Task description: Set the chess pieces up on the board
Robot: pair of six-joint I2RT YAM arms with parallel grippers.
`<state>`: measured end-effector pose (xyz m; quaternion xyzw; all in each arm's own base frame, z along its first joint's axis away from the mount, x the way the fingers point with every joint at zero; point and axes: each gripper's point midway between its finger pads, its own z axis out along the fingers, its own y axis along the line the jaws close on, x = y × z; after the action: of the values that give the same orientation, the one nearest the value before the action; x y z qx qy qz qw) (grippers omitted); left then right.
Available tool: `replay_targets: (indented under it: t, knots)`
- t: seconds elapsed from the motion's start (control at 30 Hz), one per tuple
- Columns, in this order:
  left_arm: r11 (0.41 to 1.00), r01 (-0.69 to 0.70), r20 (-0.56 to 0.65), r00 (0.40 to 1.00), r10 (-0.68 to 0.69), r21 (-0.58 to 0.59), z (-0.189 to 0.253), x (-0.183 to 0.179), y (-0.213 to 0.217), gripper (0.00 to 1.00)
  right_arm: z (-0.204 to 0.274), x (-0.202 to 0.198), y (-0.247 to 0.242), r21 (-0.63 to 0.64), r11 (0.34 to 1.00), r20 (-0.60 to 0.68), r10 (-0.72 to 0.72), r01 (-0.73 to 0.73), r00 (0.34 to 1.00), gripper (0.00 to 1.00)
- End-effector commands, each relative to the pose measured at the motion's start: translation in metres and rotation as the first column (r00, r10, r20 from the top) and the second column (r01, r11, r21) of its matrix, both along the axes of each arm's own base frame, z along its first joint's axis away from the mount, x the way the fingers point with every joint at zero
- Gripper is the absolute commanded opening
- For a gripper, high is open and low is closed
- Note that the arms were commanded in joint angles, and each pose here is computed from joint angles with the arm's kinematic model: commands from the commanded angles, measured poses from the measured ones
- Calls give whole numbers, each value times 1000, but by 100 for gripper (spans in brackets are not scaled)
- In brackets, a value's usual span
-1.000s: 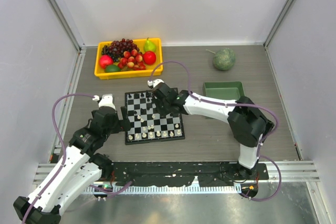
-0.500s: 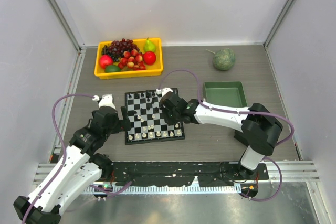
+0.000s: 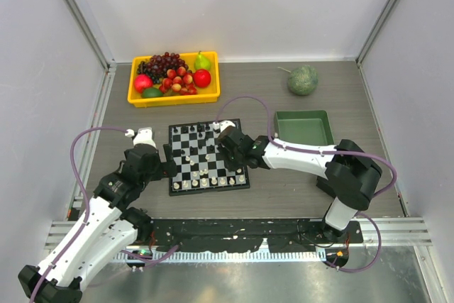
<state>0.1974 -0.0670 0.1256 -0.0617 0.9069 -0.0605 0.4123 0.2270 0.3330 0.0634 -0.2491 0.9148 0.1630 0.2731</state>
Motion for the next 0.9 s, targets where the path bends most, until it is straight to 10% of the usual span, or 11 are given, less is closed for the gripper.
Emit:
replay_targets:
  t: [0.0,0.87]
  knots:
    - [1000,-7,26,1000,8,-22,5,6,-3,99,10,-2,0,26,1000,21,-10,9,1000,11]
    - [999,-2,34,999,3,-32,7,8,-6,100,0,-9,-5,2,1000,-3,6,-6,1000,16]
